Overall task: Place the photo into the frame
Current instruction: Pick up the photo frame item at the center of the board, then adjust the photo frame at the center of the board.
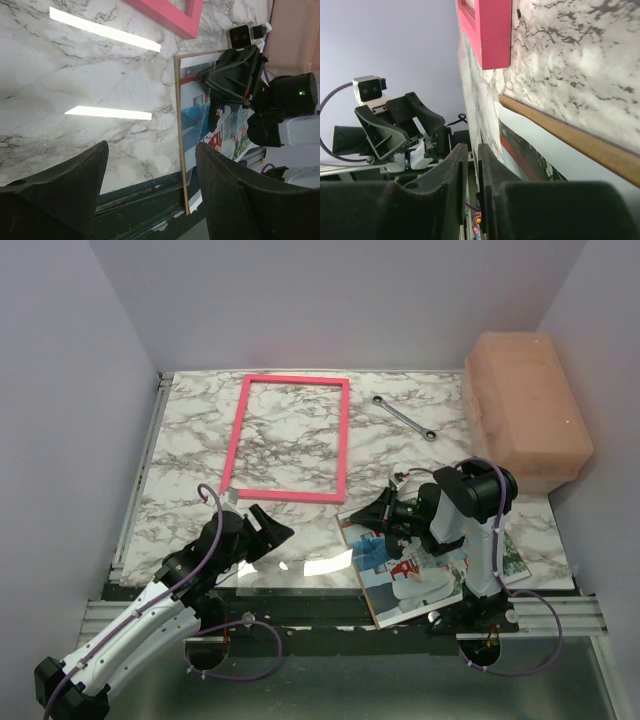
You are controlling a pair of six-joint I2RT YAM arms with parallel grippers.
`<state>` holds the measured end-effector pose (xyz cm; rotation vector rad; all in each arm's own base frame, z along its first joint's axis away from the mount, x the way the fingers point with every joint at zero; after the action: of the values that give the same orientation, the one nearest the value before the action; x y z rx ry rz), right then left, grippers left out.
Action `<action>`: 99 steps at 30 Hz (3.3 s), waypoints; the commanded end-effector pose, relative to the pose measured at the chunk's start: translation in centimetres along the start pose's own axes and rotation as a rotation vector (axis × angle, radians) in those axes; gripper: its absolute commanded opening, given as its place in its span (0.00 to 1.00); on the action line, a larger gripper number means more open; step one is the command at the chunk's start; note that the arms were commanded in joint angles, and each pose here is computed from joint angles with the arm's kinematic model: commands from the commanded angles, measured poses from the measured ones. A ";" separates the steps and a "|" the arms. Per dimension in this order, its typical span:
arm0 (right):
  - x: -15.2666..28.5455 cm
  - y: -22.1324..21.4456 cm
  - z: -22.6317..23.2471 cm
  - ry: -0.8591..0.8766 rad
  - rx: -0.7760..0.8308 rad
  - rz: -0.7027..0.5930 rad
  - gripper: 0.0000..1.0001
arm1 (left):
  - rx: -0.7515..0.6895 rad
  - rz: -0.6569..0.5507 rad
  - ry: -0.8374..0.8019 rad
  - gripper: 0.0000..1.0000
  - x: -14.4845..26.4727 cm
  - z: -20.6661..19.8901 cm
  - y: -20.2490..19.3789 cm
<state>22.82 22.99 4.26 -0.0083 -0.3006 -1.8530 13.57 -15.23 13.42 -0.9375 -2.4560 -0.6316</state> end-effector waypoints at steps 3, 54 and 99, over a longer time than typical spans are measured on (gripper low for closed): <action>0.4 -0.6 -1.0 -0.048 0.028 -0.015 0.07 | -0.008 -0.009 0.011 0.72 0.0 -0.2 0.3; 16.5 7.4 25.4 -0.764 0.642 -0.475 0.00 | -0.401 0.164 0.538 0.44 -15.1 -2.6 11.3; 15.1 7.8 24.7 -0.758 0.671 -0.375 0.00 | -0.291 0.229 0.545 0.73 -9.9 1.1 6.3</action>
<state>21.66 11.57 31.45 -0.2722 -1.5128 -1.9526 25.39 -14.34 6.69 -0.9177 -1.7529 -1.0444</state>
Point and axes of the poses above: each gripper's point midway between its finger pads, its own x axis back along the fingers, its own z axis along the line the jaws close on, y = z × x, the point moved 4 cm from there along x, back along the fingers, and after that the axes turned 10 degrees about x, right-handed, at the moved point
